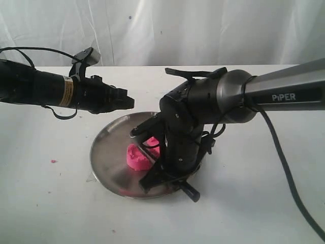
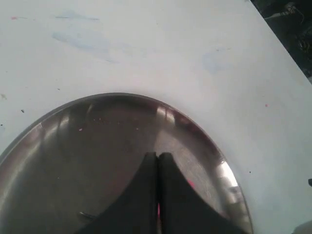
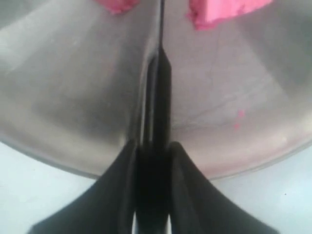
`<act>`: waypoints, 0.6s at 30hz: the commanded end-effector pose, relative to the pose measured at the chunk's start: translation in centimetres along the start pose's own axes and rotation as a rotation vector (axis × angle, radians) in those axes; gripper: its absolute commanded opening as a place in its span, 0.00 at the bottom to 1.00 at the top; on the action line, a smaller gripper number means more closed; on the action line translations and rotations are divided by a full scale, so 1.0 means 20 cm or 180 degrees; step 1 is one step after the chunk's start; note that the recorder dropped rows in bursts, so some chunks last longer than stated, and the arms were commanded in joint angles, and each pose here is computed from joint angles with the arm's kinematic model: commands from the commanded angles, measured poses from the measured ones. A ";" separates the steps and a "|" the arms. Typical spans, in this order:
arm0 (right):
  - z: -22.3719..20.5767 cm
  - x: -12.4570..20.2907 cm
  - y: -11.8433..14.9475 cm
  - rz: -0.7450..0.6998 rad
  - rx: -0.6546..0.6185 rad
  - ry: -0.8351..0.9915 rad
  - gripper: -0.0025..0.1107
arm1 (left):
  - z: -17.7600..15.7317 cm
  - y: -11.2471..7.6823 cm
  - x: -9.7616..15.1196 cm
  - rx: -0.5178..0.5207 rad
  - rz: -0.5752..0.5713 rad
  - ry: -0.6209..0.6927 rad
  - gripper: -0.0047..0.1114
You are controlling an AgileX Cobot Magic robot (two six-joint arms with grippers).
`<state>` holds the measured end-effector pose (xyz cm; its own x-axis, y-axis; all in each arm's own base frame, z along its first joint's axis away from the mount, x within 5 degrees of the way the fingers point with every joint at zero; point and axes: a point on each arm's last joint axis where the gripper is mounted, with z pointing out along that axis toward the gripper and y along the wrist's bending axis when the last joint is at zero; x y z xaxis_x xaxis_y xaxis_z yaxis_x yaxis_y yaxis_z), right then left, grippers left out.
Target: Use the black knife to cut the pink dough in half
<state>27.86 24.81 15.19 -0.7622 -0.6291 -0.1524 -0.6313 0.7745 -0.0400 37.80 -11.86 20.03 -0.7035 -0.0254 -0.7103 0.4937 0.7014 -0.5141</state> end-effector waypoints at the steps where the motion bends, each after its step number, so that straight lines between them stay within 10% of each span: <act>1: -0.02 0.01 0.01 -0.0048 -0.0126 0.0051 0.02 | -0.02 -0.01 -0.01 0.0033 0.0012 -0.0004 0.04; 18: -0.03 0.02 0.05 -0.0077 -0.0391 0.0102 0.02 | -0.02 -0.02 -0.01 0.0041 0.0012 -0.0003 0.04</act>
<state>26.89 25.55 15.19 -0.7543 -0.6447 -0.1246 -0.6555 0.7501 0.0875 37.75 -11.91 20.06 -0.7051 -0.0255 -0.7087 0.4968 0.6954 -0.5192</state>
